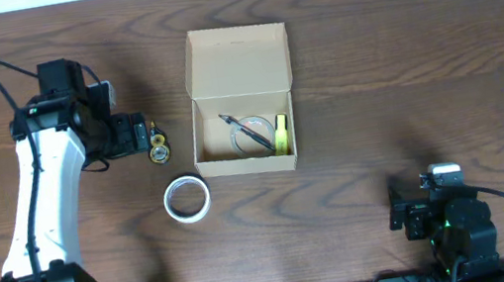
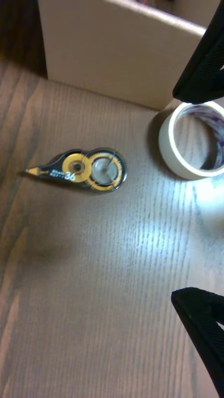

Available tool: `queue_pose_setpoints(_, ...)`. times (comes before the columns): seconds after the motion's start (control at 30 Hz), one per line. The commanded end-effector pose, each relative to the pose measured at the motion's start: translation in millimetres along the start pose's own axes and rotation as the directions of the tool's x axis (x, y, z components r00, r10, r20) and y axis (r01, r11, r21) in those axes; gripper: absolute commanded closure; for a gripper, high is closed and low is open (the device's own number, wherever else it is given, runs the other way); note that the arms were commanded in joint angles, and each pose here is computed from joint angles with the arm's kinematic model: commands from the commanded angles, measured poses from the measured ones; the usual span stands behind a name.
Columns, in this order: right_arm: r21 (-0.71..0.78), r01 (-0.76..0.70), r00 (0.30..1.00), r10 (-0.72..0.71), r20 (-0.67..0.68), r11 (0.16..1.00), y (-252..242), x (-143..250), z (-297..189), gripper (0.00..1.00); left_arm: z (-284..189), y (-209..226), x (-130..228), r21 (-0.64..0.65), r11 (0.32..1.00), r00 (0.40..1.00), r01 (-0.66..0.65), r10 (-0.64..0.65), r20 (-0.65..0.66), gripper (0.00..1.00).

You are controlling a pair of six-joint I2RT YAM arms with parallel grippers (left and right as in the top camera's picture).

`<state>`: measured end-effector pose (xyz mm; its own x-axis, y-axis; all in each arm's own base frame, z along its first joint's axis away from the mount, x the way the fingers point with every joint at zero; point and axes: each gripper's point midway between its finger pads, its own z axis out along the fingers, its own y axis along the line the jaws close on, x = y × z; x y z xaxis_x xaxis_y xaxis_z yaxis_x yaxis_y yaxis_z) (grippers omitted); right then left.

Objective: Pack container
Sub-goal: 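Reach the left gripper to the gold correction tape dispenser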

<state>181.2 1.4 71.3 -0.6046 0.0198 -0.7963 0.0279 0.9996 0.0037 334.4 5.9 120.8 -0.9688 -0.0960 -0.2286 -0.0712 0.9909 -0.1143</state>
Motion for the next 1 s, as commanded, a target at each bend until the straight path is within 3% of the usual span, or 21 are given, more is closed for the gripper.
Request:
queue_pose_setpoints(0.0,0.005,0.010,1.000,-0.010,-0.003,1.000,-1.1,2.3,1.7,0.01,3.3,3.1,-7.2,-0.061,0.998,1.000,0.002,-0.002,0.007,0.05)
queue_pose_setpoints(0.1,0.005,0.010,1.000,-0.010,-0.003,1.000,-1.1,2.3,1.7,0.01,10.6,0.3,-14.8,-0.109,0.994,1.000,0.011,-0.008,0.027,0.05)
queue_pose_setpoints(0.43,0.005,0.010,1.000,-0.010,-0.003,1.000,-1.1,2.3,1.7,0.01,27.6,-4.8,-30.4,-0.093,0.990,0.993,0.103,-0.097,0.066,0.05)
queue_pose_setpoints(0.97,0.005,0.010,1.000,-0.010,-0.003,1.000,-1.1,2.4,1.7,0.01,71.7,-14.6,-17.7,-0.030,0.999,0.997,0.039,-0.040,-0.065,0.05)
